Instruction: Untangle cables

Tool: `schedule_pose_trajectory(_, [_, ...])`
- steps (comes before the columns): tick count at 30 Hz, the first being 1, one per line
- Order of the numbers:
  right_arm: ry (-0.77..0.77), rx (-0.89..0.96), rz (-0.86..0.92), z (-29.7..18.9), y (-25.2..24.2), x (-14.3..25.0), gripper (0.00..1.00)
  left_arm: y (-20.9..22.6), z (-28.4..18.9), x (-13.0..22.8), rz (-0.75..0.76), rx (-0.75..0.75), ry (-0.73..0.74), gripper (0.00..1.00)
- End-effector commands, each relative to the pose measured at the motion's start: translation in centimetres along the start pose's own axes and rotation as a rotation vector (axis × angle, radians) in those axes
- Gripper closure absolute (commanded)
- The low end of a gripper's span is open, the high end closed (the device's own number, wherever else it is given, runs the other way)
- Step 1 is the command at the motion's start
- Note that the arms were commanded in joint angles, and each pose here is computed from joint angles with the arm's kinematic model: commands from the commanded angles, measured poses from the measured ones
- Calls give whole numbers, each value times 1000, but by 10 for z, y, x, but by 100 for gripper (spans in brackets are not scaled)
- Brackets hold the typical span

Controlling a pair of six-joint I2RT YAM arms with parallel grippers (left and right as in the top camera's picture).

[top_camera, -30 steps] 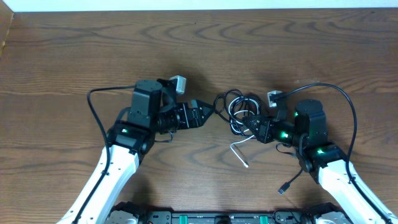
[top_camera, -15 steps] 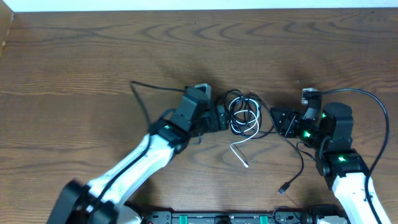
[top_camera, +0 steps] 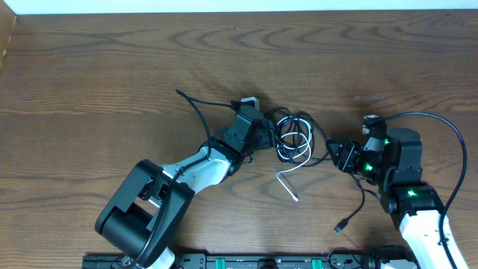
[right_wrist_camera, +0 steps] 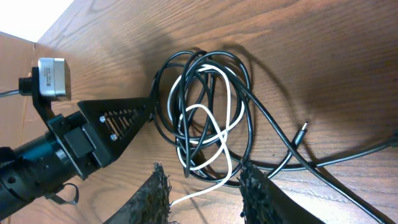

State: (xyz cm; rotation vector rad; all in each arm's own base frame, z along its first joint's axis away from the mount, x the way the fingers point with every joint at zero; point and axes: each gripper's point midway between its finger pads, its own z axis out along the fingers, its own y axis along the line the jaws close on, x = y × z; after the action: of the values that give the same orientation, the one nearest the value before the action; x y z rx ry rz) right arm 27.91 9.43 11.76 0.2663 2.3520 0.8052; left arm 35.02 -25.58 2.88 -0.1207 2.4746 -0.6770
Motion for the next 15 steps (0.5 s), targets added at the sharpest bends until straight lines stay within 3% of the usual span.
schedule_pose_trajectory(1, [-13, 15, -8, -2, -3, -3, 64, 12, 4, -7, 1, -68, -50, 31])
schedule_pose_trajectory(15, [-35, 56, -8, -2, -10, -7, 62, 8, 8, -4, 27, -87, -85, 36])
